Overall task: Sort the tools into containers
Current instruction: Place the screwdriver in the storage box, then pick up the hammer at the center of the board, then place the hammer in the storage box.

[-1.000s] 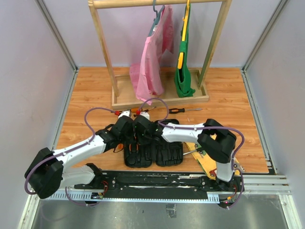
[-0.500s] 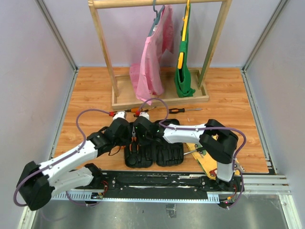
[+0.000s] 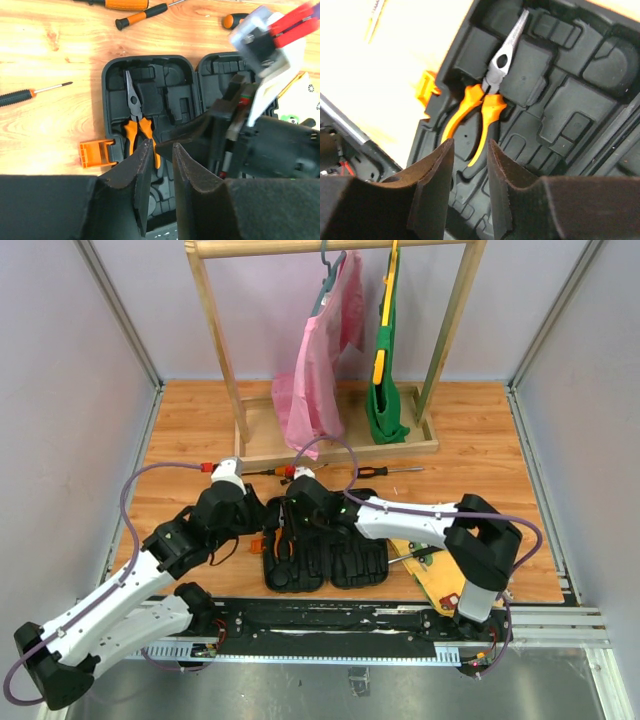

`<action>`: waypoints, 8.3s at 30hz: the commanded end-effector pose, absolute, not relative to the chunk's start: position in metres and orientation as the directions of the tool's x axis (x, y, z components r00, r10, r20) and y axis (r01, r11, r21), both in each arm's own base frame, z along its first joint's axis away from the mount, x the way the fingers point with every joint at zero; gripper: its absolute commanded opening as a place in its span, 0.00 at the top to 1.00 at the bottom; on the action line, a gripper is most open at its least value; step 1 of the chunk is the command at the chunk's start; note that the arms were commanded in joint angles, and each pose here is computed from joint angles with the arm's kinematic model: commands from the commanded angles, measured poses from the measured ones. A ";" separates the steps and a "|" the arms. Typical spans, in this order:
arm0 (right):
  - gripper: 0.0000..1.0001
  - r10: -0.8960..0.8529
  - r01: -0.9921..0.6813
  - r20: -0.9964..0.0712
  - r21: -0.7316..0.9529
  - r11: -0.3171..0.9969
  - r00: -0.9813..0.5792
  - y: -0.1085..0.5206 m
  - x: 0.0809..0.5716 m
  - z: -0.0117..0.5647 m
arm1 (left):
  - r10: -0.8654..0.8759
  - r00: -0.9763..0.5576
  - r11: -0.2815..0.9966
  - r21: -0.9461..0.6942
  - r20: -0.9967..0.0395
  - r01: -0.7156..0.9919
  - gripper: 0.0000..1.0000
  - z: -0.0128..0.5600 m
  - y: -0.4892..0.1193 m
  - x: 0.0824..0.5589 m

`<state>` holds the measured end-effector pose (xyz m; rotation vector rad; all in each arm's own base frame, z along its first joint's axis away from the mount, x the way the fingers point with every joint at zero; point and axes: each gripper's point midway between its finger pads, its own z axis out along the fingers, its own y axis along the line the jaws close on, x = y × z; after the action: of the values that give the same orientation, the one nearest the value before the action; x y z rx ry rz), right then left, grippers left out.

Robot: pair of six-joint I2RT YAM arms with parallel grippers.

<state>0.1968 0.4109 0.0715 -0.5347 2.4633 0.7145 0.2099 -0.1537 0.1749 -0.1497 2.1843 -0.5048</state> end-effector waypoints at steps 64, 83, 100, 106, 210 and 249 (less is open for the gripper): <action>0.46 0.519 0.563 -0.514 0.082 0.823 -0.683 0.068 0.180 0.037 | -0.114 -0.542 0.942 -0.264 -0.833 0.207 0.56 0.191 -0.154 0.223; 0.57 0.523 0.573 -0.429 0.017 0.820 -0.736 0.062 0.167 -0.007 | -0.118 -0.540 0.942 -0.265 -0.833 0.204 0.56 0.191 -0.153 0.223; 0.93 0.555 0.530 -0.564 0.228 0.817 -0.612 0.070 0.203 0.054 | -0.120 -0.539 0.943 -0.265 -0.834 0.200 0.56 0.191 -0.153 0.224; 0.99 0.523 0.494 -0.646 0.248 0.833 -0.556 0.060 0.210 0.080 | -0.133 -0.525 0.940 -0.274 -0.840 0.201 0.56 0.196 -0.151 0.223; 0.99 -0.368 -0.529 -0.402 -0.764 -0.369 0.838 0.341 0.177 0.193 | 0.108 -0.729 0.615 -0.531 -0.676 0.583 0.57 0.184 -0.267 0.156; 0.27 -0.238 -0.859 -0.961 0.001 0.512 -0.143 0.297 0.174 0.185 | 0.022 -0.724 0.701 -0.506 -0.689 0.503 1.00 0.152 -0.254 0.172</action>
<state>0.1641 0.3034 0.1741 -1.4703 1.2573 0.5197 0.1685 -0.2514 0.1504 0.4059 2.2778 -0.9151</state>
